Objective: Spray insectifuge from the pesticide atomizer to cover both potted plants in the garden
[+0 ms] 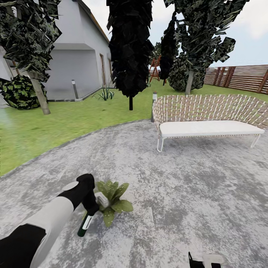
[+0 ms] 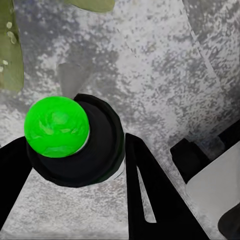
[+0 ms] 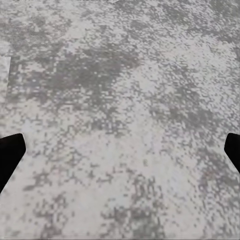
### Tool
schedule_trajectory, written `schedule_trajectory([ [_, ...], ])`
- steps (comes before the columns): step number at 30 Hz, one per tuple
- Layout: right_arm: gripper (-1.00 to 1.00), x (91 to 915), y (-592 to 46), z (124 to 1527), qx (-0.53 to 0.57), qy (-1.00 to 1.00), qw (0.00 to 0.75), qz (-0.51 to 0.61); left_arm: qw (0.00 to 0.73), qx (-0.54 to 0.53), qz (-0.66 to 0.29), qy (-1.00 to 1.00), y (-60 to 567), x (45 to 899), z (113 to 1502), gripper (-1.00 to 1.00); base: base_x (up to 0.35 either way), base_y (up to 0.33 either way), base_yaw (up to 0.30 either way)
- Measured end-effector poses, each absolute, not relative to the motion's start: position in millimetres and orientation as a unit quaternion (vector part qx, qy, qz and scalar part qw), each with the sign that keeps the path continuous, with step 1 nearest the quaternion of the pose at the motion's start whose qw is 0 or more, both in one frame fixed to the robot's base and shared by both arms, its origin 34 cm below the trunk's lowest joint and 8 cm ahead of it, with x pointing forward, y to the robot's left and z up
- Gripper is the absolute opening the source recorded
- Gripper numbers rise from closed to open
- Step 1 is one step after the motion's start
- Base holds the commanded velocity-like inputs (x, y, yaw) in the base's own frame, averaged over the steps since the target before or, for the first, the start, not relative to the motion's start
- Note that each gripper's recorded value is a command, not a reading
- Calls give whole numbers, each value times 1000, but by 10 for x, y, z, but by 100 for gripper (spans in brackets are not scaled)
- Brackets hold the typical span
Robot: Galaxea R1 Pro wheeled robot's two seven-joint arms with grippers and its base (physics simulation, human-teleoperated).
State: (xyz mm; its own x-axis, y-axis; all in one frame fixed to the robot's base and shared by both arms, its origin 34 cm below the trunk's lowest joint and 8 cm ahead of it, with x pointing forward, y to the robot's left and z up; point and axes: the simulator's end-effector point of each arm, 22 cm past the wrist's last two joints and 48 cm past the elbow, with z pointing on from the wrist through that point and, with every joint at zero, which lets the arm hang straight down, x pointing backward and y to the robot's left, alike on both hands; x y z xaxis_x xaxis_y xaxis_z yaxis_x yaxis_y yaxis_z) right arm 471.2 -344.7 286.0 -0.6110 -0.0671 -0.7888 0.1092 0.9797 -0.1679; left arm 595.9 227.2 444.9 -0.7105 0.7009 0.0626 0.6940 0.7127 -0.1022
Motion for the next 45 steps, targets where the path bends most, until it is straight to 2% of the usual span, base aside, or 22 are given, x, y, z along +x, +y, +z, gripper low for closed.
schedule_trajectory([
  [8, 100, 4712, -3449, 2863, 12, 892, 441, -100, 50, -381, 37, -923, 2209, 5927, 4425, -100, 152, 249, 0],
  [24, 100, 4714, -3448, 2863, 12, 892, 441, -100, 44, -383, 37, -922, 2189, 5999, 4498, -100, 100, 30, 0],
  [28, 100, 4715, -3475, 2870, 13, 891, 442, -102, 19, -385, 25, -923, 2200, 6317, 4801, -100, 266, 123, 0],
  [34, 100, 4720, -3481, 2872, 12, 891, 442, -103, 39, -414, -6, -909, 2227, 6253, 4741, -100, 186, 83, 0],
  [40, 100, 4719, -3480, 2871, 13, 891, 442, -103, 56, -425, 49, -902, 1926, 6104, 4831, -100, 8, 3, 0],
  [45, 100, 4720, -3480, 2871, 12, 891, 442, -103, 70, -425, 63, -900, 1927, 6005, 4808, -100, 0, 0, 0],
])
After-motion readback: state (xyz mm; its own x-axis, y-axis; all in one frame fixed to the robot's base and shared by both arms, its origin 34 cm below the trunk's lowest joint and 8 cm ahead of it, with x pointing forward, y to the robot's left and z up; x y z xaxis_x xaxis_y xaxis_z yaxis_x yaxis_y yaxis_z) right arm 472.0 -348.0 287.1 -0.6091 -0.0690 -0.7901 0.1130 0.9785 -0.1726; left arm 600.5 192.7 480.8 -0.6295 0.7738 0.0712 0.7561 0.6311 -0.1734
